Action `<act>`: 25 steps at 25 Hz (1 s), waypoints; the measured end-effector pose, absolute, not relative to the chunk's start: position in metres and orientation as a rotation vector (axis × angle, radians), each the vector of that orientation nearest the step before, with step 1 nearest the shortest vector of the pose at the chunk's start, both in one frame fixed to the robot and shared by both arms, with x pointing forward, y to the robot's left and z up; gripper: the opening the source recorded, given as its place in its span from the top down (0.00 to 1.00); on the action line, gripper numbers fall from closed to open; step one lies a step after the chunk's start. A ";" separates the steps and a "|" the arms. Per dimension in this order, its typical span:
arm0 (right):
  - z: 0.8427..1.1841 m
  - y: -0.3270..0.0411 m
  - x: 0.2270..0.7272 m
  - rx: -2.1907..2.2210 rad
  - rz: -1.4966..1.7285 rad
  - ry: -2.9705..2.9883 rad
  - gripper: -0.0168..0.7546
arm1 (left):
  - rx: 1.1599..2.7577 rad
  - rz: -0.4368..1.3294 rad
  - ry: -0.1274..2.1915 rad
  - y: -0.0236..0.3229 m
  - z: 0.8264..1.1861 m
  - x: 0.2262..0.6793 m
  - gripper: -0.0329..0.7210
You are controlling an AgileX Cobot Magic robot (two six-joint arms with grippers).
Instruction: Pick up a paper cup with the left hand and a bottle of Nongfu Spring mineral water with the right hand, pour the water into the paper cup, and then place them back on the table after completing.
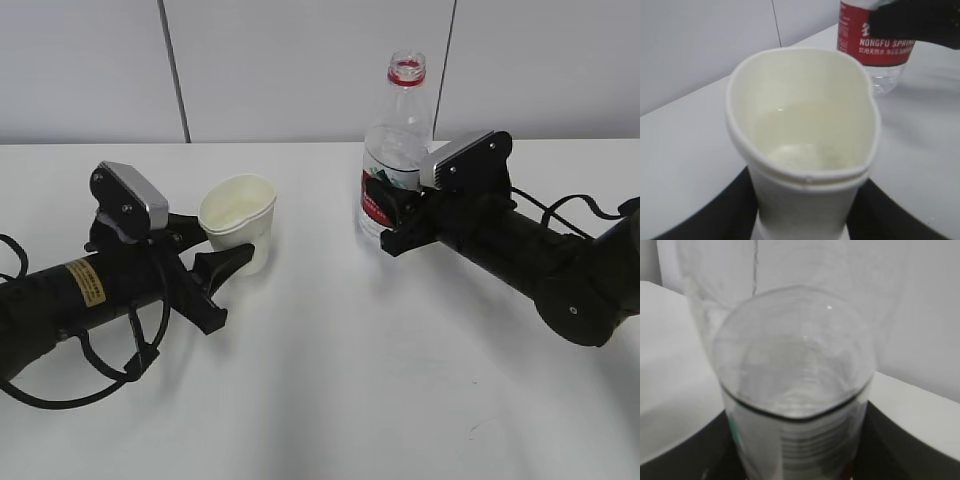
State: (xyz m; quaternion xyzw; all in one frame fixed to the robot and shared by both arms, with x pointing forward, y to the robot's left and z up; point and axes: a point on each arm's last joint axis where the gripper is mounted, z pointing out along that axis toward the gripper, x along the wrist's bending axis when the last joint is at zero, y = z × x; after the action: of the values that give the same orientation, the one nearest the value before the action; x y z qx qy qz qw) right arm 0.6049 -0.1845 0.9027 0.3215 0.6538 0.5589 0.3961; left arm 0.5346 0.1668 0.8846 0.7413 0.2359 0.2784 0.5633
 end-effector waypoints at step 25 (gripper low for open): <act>0.879 -0.188 0.606 0.930 1.393 1.669 0.48 | 1.770 0.631 0.730 0.173 0.844 0.539 0.51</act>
State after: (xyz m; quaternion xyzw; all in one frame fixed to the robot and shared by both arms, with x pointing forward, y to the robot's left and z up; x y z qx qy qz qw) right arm 0.6063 -0.1881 0.8790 0.3640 0.6533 0.5452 0.3788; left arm 0.5394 0.1732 0.8440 0.7427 0.3064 0.2645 0.5335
